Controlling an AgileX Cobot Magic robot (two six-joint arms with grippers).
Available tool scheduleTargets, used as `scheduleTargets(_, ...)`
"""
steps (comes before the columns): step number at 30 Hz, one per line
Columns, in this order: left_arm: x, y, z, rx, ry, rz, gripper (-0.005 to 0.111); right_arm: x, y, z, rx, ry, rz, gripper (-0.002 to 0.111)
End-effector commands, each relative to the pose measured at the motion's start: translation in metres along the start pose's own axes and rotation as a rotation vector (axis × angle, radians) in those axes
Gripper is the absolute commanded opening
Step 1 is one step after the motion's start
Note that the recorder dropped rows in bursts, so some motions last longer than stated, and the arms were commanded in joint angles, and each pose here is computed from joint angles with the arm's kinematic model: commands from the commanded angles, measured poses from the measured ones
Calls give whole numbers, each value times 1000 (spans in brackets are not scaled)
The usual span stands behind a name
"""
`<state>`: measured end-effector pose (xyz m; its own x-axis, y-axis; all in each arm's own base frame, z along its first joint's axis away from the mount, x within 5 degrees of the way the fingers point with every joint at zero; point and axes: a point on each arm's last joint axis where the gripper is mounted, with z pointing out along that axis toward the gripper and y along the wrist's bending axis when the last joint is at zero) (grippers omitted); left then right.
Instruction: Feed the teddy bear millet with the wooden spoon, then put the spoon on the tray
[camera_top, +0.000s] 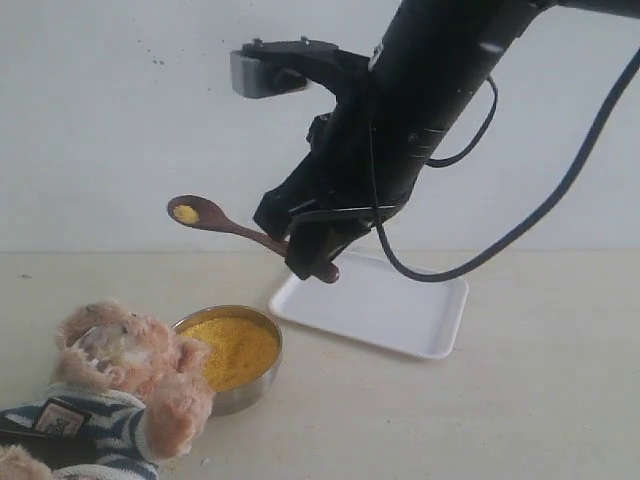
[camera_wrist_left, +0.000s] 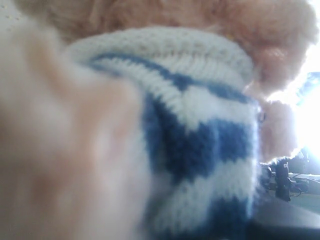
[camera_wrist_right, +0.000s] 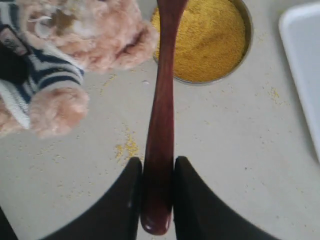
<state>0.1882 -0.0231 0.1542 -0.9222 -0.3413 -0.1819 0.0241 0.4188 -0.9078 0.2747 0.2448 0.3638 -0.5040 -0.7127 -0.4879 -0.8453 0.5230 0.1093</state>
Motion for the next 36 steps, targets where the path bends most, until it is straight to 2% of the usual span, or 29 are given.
scheduleTargets(1, 0, -5, -1, 43, -13, 2, 4, -1, 18, 1, -60, -13, -59, 0)
scheduleTargets(6, 0, -5, -1, 43, -14, 2, 4, -1, 46, 11, -57, 32, -182, 0)
scheduleTargets(15, 0, -5, -1, 43, -14, 2, 4, 0, 82, 20, 176, 116, -362, 0)
scheduleTargets(19, 0, -5, -1, 43, -14, 2, 4, -1, 88, 19, 272, 122, -389, 0)
scheduleTargets(28, 0, -5, -1, 43, -13, 4, 4, -1, 91, 21, 297, 132, -429, 0)
scheduleTargets(36, 0, -5, -1, 43, -13, 7, 4, -4, 105, 44, 360, 181, -545, 0)
